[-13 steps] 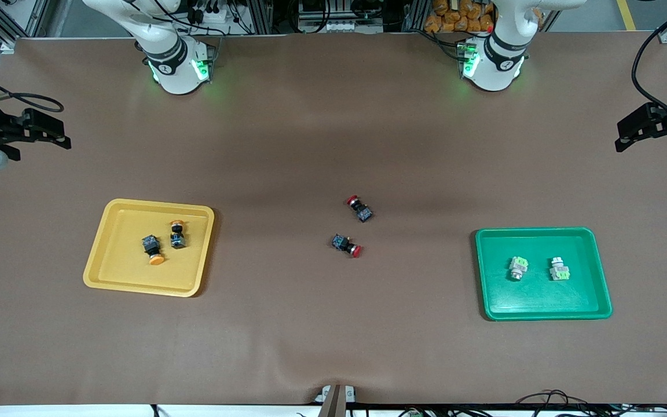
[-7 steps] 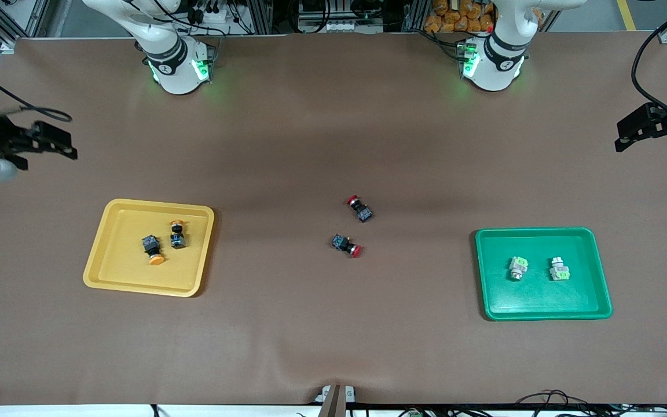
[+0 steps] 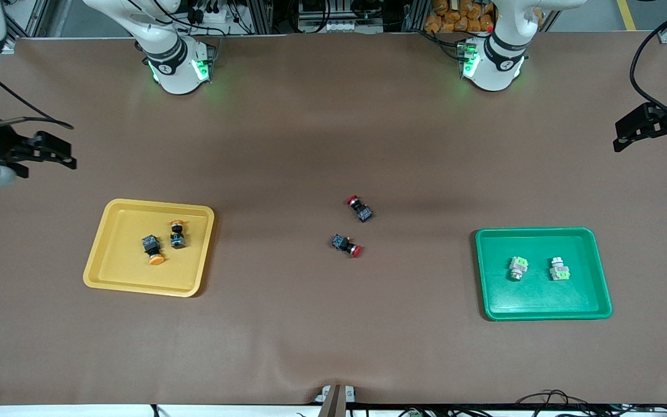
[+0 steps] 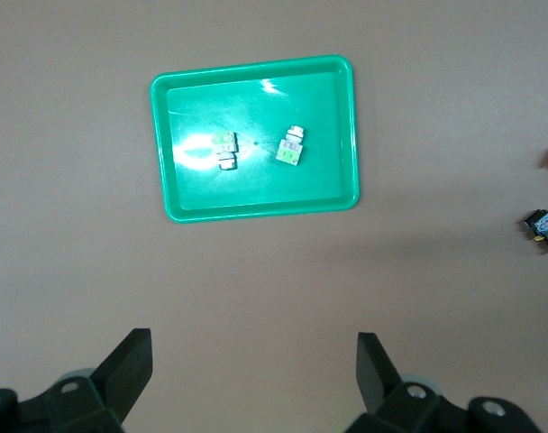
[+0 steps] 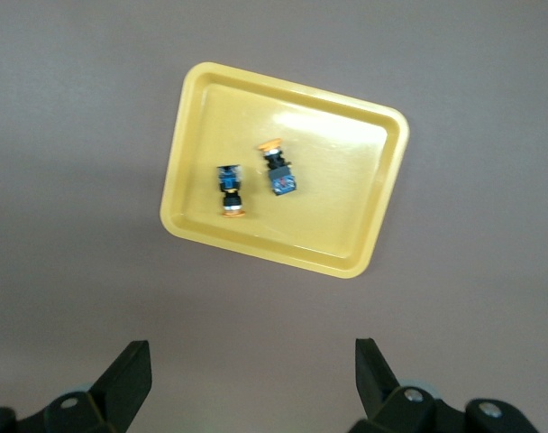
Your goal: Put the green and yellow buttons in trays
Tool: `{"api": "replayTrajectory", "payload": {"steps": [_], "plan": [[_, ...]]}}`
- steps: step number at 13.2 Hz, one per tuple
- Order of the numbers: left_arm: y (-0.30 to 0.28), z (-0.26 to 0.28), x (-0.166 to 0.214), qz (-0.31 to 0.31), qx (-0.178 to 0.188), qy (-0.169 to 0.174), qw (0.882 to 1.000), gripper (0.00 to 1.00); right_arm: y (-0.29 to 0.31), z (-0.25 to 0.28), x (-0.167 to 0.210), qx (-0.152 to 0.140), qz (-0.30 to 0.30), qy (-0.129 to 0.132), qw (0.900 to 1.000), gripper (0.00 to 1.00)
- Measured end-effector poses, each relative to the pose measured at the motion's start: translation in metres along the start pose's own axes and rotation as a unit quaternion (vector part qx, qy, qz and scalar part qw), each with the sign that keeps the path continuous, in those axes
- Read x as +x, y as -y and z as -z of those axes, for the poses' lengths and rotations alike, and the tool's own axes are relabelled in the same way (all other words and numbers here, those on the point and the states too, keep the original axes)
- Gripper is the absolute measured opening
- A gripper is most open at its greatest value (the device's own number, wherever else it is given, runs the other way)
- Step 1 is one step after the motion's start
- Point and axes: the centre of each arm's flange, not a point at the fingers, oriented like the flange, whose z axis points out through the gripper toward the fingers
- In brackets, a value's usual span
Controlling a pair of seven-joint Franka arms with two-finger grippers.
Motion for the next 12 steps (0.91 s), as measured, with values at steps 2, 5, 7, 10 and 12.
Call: {"api": "replayTrajectory", "payload": {"steps": [2, 5, 7, 10, 12], "plan": [[0.000, 0.000, 0.000, 0.000, 0.000, 0.000, 1.000, 1.00, -0.010, -0.004, -0.002, 0.002, -0.003, 0.002, 1.000, 1.00], [0.000, 0.000, 0.000, 0.000, 0.000, 0.000, 1.000, 1.00, -0.012, -0.033, 0.002, 0.004, -0.003, 0.005, 1.000, 1.00], [0.000, 0.000, 0.000, 0.000, 0.000, 0.000, 1.000, 1.00, -0.008, -0.036, 0.001, 0.005, 0.000, 0.009, 1.000, 1.00], [0.000, 0.000, 0.000, 0.000, 0.000, 0.000, 1.000, 1.00, 0.000, -0.010, -0.008, 0.006, 0.001, 0.018, 1.000, 1.00], [0.000, 0.000, 0.000, 0.000, 0.000, 0.000, 1.000, 1.00, 0.005, 0.020, -0.016, 0.004, 0.000, 0.010, 1.000, 1.00]]}}
